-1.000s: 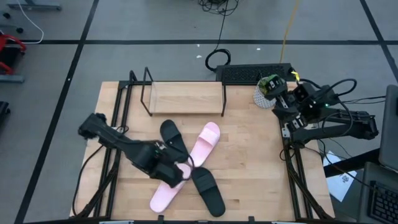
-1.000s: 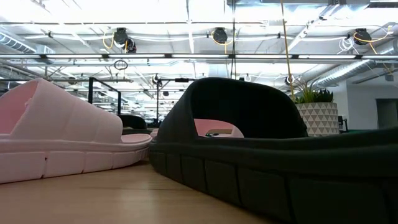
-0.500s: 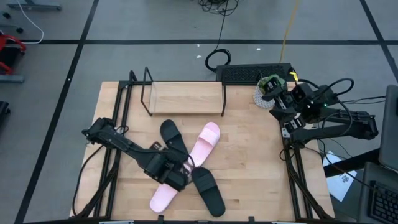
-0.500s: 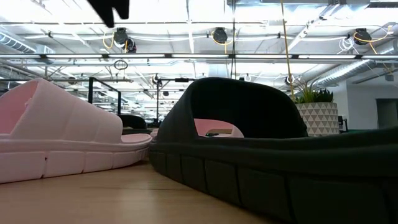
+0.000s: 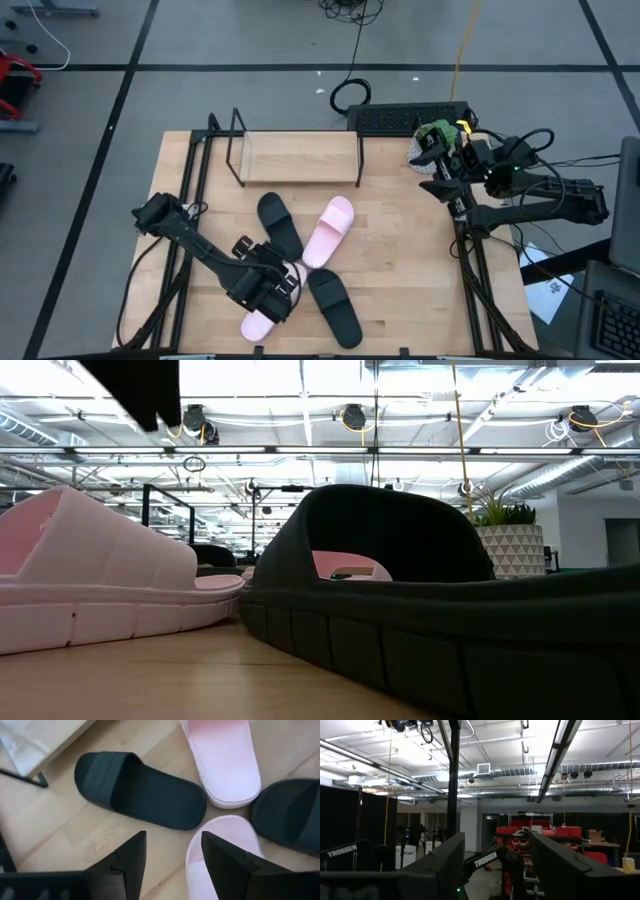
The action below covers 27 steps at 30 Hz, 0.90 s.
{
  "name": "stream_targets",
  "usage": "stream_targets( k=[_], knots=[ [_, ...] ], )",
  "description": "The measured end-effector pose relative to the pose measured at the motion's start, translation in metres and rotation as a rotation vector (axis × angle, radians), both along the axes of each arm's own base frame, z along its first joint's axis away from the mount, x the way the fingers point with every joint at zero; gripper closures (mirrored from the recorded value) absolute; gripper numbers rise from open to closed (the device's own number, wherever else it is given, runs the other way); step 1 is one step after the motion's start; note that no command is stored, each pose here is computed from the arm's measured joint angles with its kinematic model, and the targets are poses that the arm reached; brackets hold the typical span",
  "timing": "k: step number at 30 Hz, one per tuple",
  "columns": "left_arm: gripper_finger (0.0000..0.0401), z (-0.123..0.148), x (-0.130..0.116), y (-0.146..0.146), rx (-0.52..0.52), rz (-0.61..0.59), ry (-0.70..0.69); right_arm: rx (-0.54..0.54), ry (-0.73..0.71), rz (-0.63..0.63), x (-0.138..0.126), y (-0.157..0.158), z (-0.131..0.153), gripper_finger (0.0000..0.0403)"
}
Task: Pick and place slides into the shelf
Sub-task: Put the top black slipper on the shelf
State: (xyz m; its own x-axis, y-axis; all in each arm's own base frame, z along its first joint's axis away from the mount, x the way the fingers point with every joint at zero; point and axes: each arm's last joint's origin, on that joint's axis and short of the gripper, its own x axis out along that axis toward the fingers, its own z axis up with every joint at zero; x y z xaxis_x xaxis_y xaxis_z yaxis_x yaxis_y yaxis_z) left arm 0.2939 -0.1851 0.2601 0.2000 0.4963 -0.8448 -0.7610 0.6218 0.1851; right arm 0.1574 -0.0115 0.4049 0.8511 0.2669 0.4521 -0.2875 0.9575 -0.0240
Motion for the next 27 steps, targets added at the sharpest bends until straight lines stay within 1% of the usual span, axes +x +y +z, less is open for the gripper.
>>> stream_targets(
  k=[4,10,15,17,21,27],
  knots=[
    [0.0213,-0.016,0.002,0.003,0.036,-0.071,0.026,-0.01,0.046,-0.01,0.002,0.0,-0.004,0.019],
    [0.0213,-0.03,0.005,0.022,0.069,-0.027,0.084,-0.036,0.213,-0.042,0.009,-0.002,-0.021,0.019],
    [0.0213,-0.03,0.015,0.04,0.081,-0.055,0.135,-0.043,0.313,-0.12,0.012,-0.004,-0.031,0.019],
    [0.0213,-0.03,0.019,0.049,0.09,-0.067,0.159,-0.052,0.328,-0.148,0.012,-0.005,-0.033,0.019],
    [0.0213,-0.03,0.026,0.065,0.101,-0.086,0.205,-0.077,0.331,-0.159,0.012,-0.005,-0.034,0.019],
    [0.0213,-0.03,0.033,0.084,0.076,-0.02,0.202,-0.084,0.33,-0.162,0.012,-0.005,-0.034,0.019]
  ],
)
